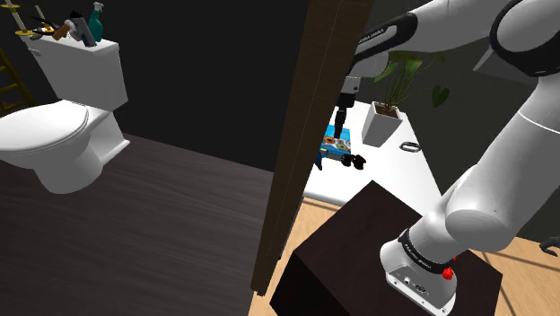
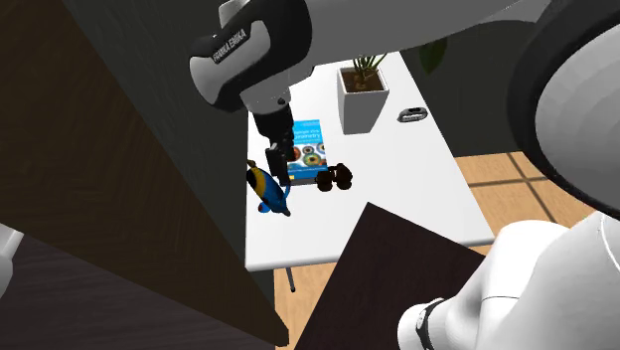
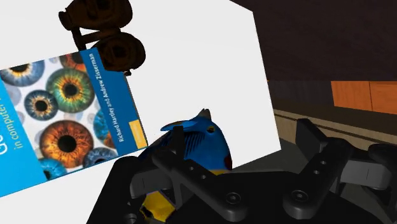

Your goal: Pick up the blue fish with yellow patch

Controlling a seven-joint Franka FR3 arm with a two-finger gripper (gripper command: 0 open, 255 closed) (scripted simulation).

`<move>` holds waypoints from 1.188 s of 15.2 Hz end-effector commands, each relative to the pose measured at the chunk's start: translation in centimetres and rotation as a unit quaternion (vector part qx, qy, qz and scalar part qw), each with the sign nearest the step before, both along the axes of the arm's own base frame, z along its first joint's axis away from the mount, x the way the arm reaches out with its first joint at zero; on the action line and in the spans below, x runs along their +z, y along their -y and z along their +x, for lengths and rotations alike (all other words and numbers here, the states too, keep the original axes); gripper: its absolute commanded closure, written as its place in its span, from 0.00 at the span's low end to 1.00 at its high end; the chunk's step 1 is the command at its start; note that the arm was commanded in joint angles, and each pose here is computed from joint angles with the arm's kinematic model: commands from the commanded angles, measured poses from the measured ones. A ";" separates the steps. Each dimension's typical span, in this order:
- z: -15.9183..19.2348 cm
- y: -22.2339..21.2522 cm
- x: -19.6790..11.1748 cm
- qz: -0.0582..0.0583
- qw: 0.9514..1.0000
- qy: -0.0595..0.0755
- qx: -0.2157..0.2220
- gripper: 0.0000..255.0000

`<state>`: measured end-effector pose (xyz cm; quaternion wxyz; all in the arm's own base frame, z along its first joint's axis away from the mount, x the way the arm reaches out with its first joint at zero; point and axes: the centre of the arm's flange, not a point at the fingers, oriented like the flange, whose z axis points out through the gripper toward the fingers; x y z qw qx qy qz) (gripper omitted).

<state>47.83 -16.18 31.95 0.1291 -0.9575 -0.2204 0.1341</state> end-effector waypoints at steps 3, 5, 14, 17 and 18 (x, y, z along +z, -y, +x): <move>2.4 1.3 -5.4 0.023 0.999 -0.027 0.031 0.00; 3.5 1.8 -8.2 0.033 0.998 -0.040 0.046 0.00; 4.2 2.1 -14.1 0.041 0.996 -0.049 0.056 0.00; 4.0 2.1 -14.0 0.041 0.996 -0.049 0.056 1.00; 3.9 2.2 -14.0 0.041 0.996 -0.049 0.056 1.00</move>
